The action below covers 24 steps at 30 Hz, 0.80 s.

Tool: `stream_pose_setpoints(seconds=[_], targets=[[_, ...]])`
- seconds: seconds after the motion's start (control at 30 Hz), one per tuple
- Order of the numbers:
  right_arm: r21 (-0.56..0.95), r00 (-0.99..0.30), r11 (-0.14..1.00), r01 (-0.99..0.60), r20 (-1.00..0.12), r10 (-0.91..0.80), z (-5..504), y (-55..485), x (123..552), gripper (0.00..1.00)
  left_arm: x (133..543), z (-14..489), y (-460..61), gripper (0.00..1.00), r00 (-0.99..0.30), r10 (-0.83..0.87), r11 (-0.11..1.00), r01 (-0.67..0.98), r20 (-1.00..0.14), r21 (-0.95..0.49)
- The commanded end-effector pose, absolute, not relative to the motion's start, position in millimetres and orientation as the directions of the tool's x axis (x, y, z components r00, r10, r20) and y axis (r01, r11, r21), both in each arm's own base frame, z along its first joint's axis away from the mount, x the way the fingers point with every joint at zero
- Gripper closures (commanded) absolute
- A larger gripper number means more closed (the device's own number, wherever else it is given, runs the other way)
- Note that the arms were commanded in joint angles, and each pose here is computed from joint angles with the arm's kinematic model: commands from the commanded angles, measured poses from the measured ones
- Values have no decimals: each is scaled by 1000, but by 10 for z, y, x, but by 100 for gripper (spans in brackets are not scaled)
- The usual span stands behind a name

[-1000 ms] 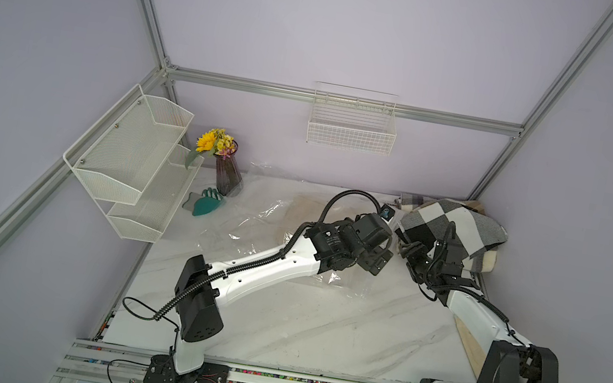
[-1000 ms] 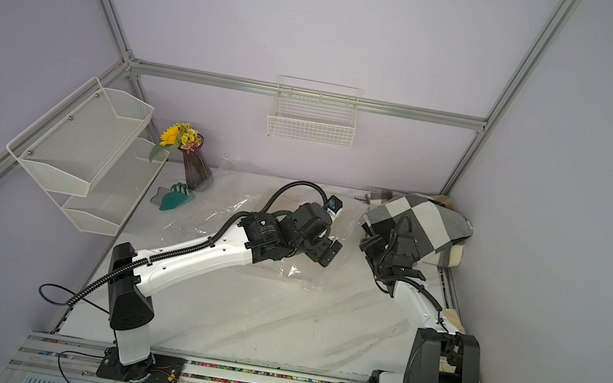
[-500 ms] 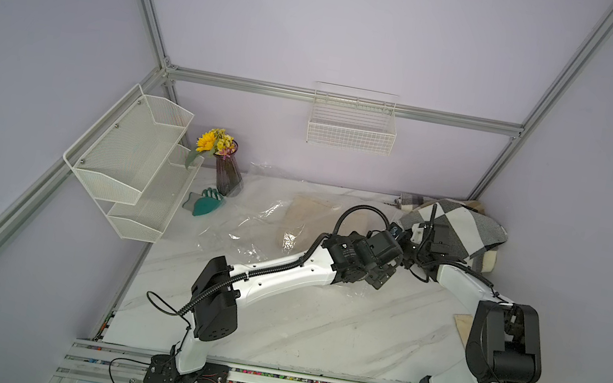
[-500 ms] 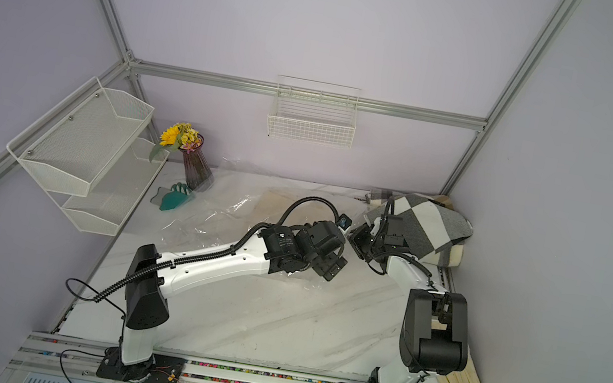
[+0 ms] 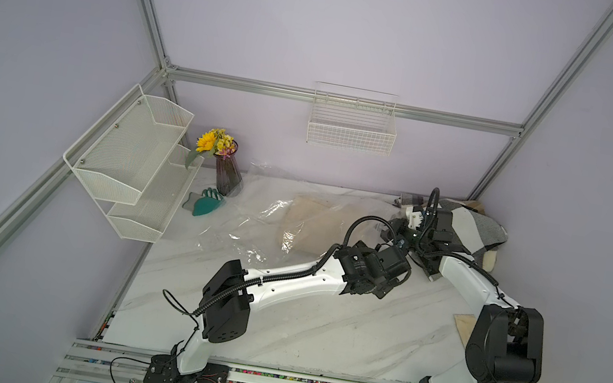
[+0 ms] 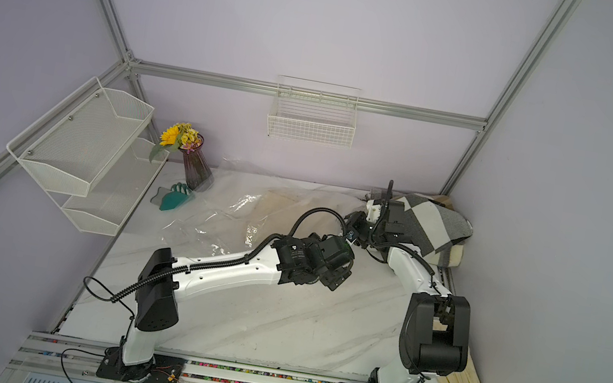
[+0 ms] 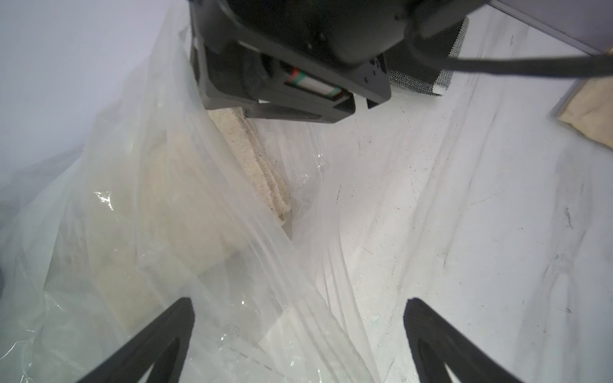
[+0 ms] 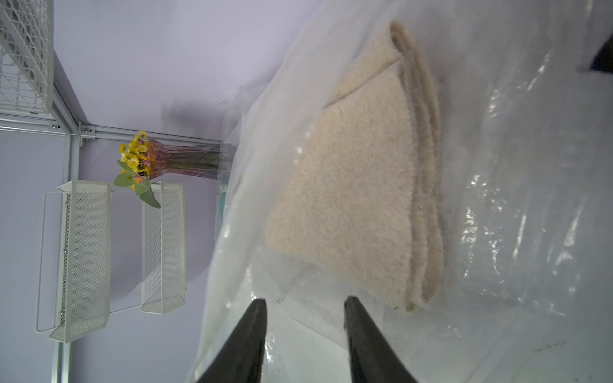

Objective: Take the scarf out of the vacuum bag
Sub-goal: Open the vacuum bag at the center of the board.

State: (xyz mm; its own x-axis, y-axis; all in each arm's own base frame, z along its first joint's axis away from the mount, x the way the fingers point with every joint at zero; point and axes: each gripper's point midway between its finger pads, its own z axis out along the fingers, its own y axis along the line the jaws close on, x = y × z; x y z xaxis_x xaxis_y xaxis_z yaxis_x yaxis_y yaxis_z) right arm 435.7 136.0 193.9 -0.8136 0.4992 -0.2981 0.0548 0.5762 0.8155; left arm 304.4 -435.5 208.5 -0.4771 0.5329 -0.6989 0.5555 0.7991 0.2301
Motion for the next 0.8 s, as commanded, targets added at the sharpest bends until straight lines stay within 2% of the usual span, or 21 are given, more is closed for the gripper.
stream_pose_setpoints(seconds=[0.0, 0.23, 0.27, 0.33, 0.5, 0.63, 0.67, 0.77], targets=[[824, -828, 567, 11, -311, 467, 2077, 1413, 4312, 57, 3158, 2283, -4336, 0, -462, 477, 844, 478, -748, 244], [831, -833, 556, -4, -310, 458, 2110, 1440, 4274, 59, 3277, 2221, -4196, 2, -472, 476, 869, 380, -742, 316], [833, -835, 553, -9, -311, 454, 2112, 1450, 4269, 59, 3291, 2213, -4172, 6, -473, 479, 869, 374, -740, 324], [836, -838, 549, -11, -307, 451, 2114, 1458, 4249, 58, 3335, 2203, -4105, 25, -479, 476, 873, 356, -737, 332], [837, -837, 547, -19, -313, 450, 2109, 1461, 4216, 56, 3445, 2179, -3914, 51, -510, 443, 892, 332, -737, 307], [835, -835, 551, 2, -302, 460, 2004, 1440, 4202, 53, 3522, 2114, -3749, 82, -550, 394, 914, 317, -736, 252], [831, -831, 556, 14, -299, 468, 1964, 1419, 4203, 49, 3528, 2086, -3722, 86, -563, 381, 920, 314, -733, 236], [821, -816, 569, 42, -301, 494, 1840, 1364, 4197, 41, 3519, 2042, -3656, 87, -575, 363, 927, 303, -733, 221]])
